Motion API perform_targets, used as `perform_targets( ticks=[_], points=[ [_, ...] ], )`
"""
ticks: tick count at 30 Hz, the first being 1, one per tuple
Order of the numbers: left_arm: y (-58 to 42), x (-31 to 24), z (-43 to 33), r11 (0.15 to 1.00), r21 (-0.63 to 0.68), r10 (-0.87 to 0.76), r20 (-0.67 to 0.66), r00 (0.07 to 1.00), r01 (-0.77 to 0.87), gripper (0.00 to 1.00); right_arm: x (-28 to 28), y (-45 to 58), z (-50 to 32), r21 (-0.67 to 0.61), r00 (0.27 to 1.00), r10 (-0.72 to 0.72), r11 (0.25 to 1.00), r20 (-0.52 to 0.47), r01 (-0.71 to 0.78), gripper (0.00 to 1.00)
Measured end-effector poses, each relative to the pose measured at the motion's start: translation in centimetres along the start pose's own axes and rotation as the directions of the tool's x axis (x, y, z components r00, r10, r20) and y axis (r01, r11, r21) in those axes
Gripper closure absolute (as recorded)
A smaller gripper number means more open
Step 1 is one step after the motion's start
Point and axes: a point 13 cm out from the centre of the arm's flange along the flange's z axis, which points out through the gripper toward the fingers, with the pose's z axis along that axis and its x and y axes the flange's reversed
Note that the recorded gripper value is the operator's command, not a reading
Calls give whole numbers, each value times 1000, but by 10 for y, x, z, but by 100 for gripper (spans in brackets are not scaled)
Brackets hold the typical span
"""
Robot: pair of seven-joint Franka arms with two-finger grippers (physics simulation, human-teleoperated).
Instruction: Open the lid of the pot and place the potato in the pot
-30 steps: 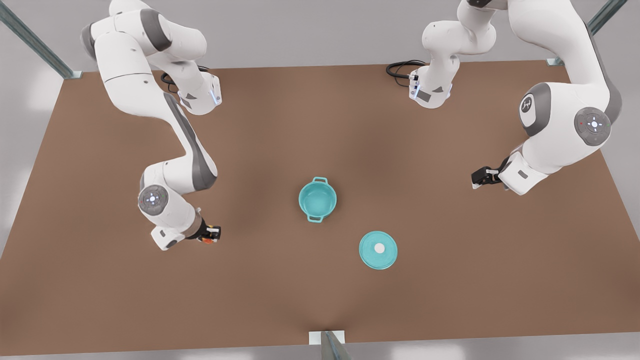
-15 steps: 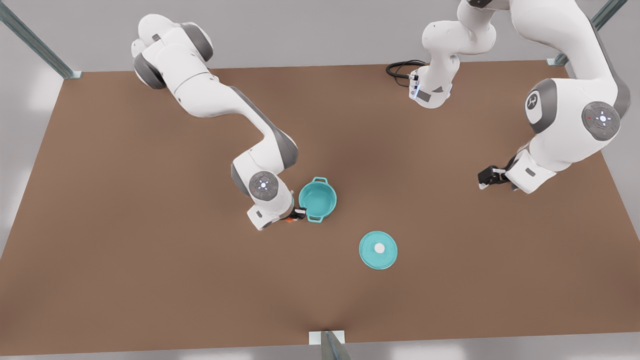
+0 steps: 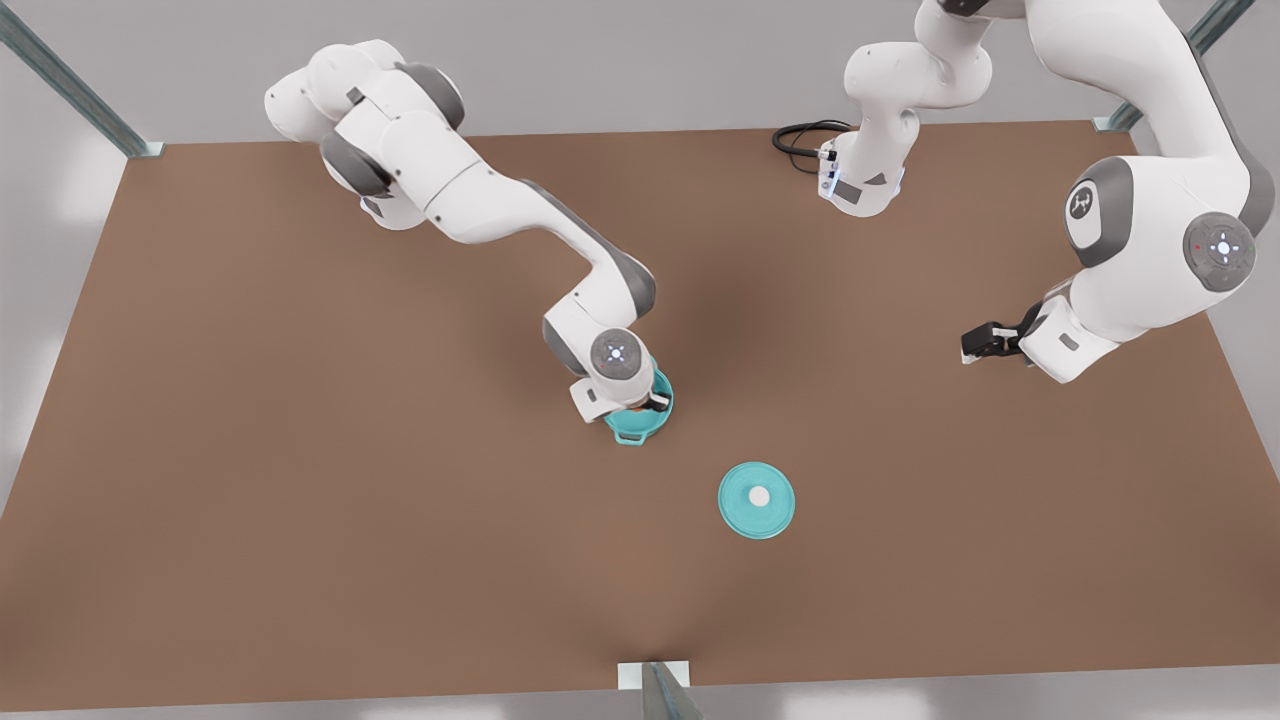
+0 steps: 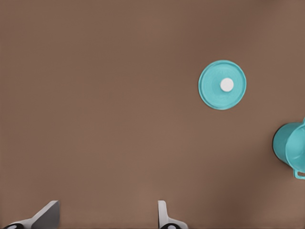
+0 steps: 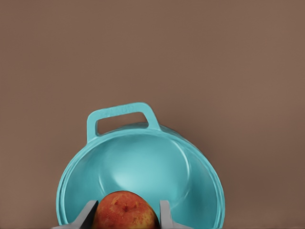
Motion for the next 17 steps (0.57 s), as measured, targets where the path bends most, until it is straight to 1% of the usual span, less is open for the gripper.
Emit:
perform_targets(
  ticks=[1,2,6,8,10,12,13,15,17],
  points=[
    [0,-1,0,1000,-1,1,-1,1000,-1,0,0,1,1,-2,1000,13,1000,2,-13,11],
    [1,-2,0,1000,-10,5,0,1000,-5,0,-1,1,1,-2,1000,25,1000,4,-25,0],
    [-6,-8,-5,999,-32,25,19,1000,-24,0,-7,1,-6,-12,997,71,997,17,-71,0],
    [-3,-9,-6,999,-36,22,22,1000,-21,0,-44,-22,-47,-37,990,135,990,37,-134,0],
    [0,-10,-6,999,-38,19,24,1000,-18,0,-108,-92,-118,-58,967,246,968,60,-242,0],
    [0,-10,-6,999,-39,18,25,1000,-17,0,-182,-208,-179,-65,922,381,924,71,-377,0],
    [0,-10,-6,999,-39,18,26,1000,-17,0,-205,-268,-195,-54,899,433,901,67,-430,0],
    [0,-10,-6,999,-39,18,26,1000,-17,0,-221,-359,-204,-15,876,481,877,46,-481,0],
    [0,-10,-6,999,-37,18,26,999,-17,0,-214,-396,-202,18,888,459,888,27,-460,0]
  ],
)
